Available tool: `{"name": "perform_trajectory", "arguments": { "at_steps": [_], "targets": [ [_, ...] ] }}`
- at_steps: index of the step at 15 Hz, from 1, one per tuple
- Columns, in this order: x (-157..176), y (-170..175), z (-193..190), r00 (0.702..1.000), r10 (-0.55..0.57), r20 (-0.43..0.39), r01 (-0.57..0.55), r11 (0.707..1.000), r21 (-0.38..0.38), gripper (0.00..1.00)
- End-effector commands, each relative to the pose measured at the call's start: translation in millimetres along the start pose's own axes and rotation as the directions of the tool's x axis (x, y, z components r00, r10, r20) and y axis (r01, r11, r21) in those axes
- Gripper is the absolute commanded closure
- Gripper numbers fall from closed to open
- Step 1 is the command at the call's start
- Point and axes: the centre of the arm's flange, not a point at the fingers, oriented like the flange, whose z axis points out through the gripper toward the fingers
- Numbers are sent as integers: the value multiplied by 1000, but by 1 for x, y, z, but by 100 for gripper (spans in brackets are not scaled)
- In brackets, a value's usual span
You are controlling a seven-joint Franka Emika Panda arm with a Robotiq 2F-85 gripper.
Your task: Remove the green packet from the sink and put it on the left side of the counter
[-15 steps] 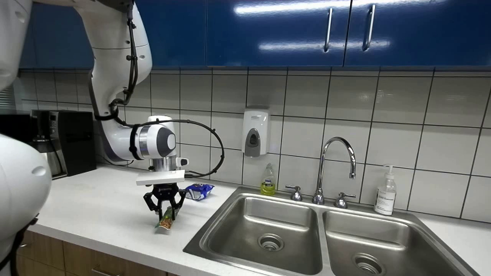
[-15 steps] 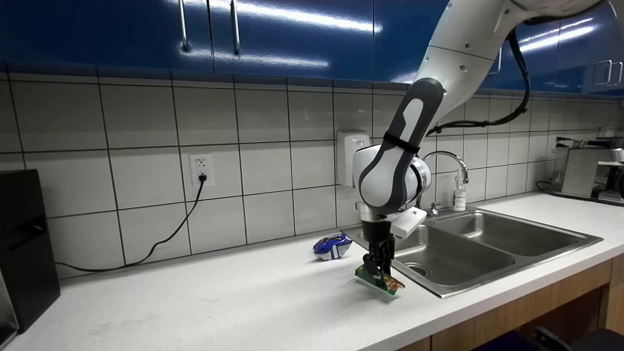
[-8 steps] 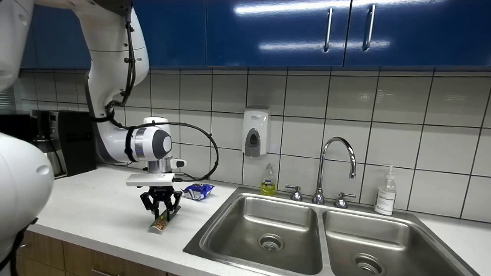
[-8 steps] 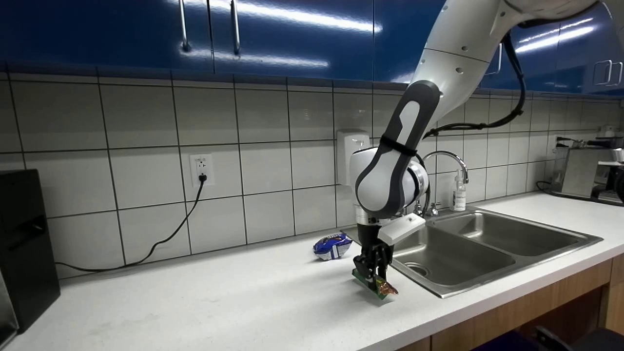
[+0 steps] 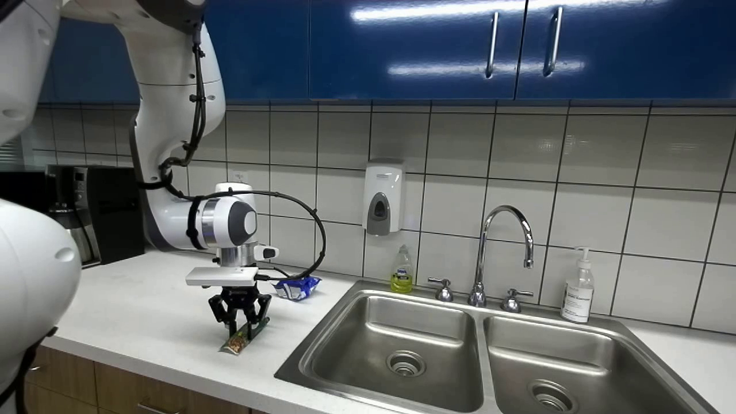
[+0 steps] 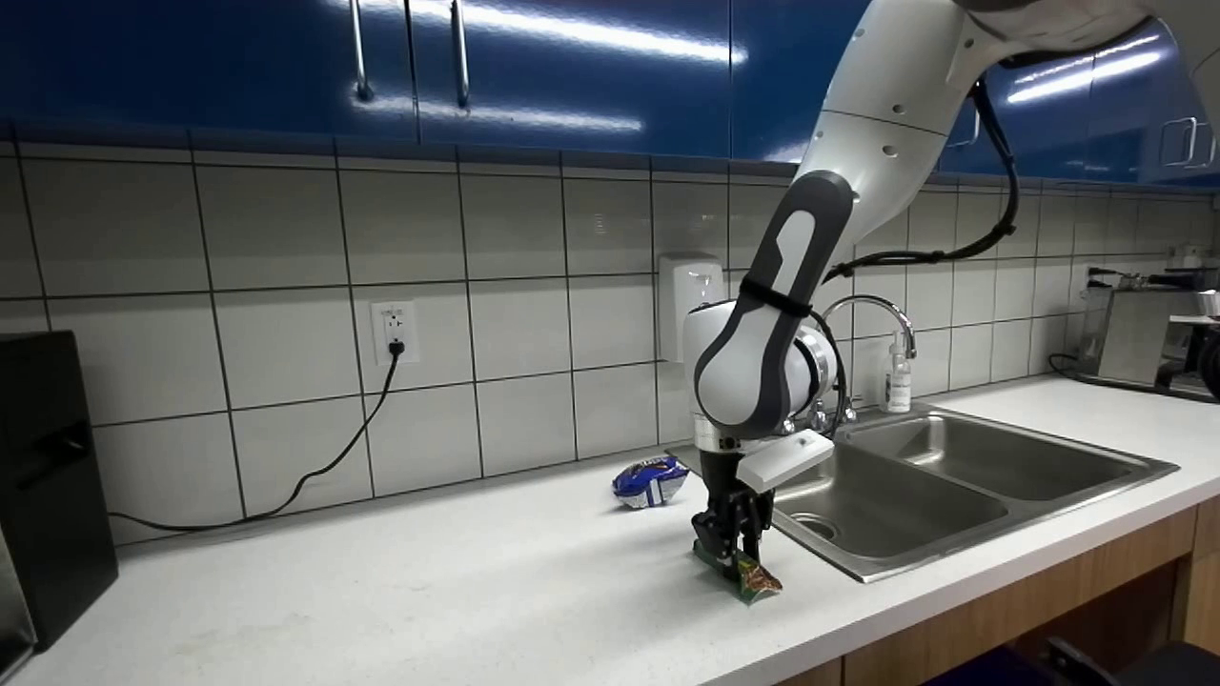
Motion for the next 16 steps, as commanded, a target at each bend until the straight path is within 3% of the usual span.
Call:
{"name": "perform_trajectory", "arguments": {
  "at_steps": [1, 3, 4, 6, 9, 16],
  "targets": [
    [5, -2, 0, 999, 33, 0, -33, 999, 4, 84],
    [5, -1, 0, 999, 35, 1, -35, 999, 2, 84],
    [5, -1, 0, 999, 35, 2, -35, 999, 2, 34],
    [4, -1, -1, 999, 38, 2, -38, 999, 4, 26],
    [2, 1, -7, 999, 43, -7, -43, 999, 4, 2],
    [-2, 7, -37, 996, 67, -66, -67, 998, 7, 0]
  ]
}}
